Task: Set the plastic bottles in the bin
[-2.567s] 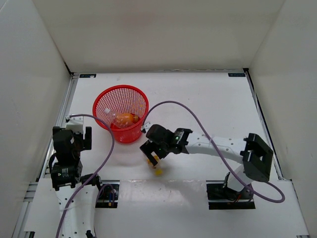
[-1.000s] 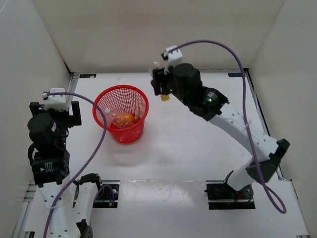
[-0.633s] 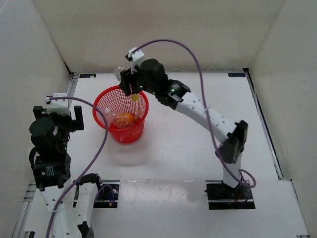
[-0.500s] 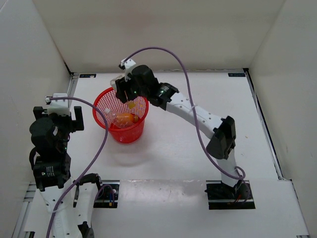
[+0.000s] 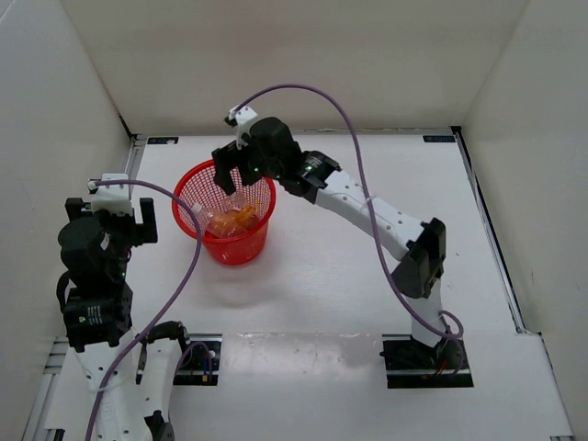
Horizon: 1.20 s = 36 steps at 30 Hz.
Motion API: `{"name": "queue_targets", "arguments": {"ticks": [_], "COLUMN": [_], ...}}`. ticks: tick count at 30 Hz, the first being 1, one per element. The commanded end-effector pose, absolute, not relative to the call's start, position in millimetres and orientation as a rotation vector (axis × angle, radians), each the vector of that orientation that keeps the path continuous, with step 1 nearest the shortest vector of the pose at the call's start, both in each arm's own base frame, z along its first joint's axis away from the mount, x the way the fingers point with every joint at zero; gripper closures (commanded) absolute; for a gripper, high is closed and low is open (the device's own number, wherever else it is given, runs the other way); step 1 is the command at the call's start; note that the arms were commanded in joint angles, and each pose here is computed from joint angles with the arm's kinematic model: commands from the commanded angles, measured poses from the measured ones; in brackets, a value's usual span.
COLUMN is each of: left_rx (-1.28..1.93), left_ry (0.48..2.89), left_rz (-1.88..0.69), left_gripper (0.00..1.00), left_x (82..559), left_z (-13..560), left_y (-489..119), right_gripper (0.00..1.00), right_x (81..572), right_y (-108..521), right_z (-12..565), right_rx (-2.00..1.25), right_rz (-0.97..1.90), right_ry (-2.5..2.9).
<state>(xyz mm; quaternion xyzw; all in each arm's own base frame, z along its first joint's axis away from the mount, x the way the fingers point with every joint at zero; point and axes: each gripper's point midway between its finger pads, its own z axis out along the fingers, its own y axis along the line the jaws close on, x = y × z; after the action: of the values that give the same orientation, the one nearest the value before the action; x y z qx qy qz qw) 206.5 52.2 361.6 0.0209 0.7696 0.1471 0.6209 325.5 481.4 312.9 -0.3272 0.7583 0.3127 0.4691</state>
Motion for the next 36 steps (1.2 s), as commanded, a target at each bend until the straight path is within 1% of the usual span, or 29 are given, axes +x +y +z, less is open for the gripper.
{"name": "queue_targets", "arguments": {"ticks": [1,3,4,6,7,8,9,10,11,12,13,15,16,18,19,20,24,36], "left_rx": [0.052,0.057,0.087,0.075,0.06,0.043,0.002,-0.018,-0.023,-0.028,-0.022,-0.025,-0.03,-0.014,-0.024,-0.022,-0.008,-0.001], "left_ry": [1.799,1.819,1.859,1.927,1.996,2.044,2.069,2.096,2.118,2.125,2.151,2.151,2.15,2.152,2.16,2.169,2.178,2.168], "left_rz": [0.323,0.364,0.393,0.461,0.487,0.517,0.584,0.599,0.612,0.622,0.62,0.604,0.589,0.563,0.556,0.555,0.531,0.517], "left_gripper": [0.0,0.0,0.0,0.0,0.0,0.0,0.0,0.0,0.0,0.0,0.0,0.0,0.0,0.0,0.0,0.0,0.0,0.0], "left_x": [207.1,205.4,204.3,201.2,199.1,195.6,188.7,186.5,181.4,179.1,176.4,171.9,172.7,171.6,170.3,169.9,172.2,174.7], "left_z": [350.1,341.2,320.9,292.2,262.6,246.5,237.0,226.1,211.5,206.7,199.5,195.9,195.4,193.9,192.0,188.4,186.2,187.5], "left_y": [50.9,56.6,59.5,71.0,76.8,82.3,92.8,96.0,97.4,98.5,98.0,95.1,93.4,89.0,88.4,88.3,85.1,83.2], "right_gripper": [0.0,0.0,0.0,0.0,0.0,0.0,0.0,0.0,0.0,0.0,0.0,0.0,0.0,0.0,0.0,0.0,0.0,0.0], "right_x": [308.5,307.7,309.4,310.6,311.7,312.2,311.3,307.1,298.0,292.6,287.6,281.1,271.5,262.2,258.7,252.7,240.5,242.2], "right_y": [413.0,383.3,351.9,320.9,289.5,274.5,247.9,237.4,227.4,217.1,197.8,175.0,155.2,131.7,123.8,116.7,84.7,83.1], "right_z": [446.7,455.3,452.7,434.7,436.3,392.9,387.3,370.7,331.0,316.7,315.4,290.0,265.6,257.3,250.7,231.6,219.9,218.1], "right_rx": [-0.609,-0.547,-0.49,-0.455,-0.409,-0.409,-0.36,-0.366,-0.377,-0.354,-0.249,-0.146,-0.077,0.017,0.054,0.078,0.194,0.216], "right_rz": [0.781,0.749,0.704,0.66,0.622,0.566,0.541,0.53,0.514,0.5,0.482,0.429,0.397,0.388,0.383,0.371,0.341,0.377], "right_ry": [1.634,1.636,1.655,1.711,1.718,1.834,1.86,1.907,2.016,2.055,2.055,2.098,2.141,2.129,2.133,2.165,2.136,2.17]}}
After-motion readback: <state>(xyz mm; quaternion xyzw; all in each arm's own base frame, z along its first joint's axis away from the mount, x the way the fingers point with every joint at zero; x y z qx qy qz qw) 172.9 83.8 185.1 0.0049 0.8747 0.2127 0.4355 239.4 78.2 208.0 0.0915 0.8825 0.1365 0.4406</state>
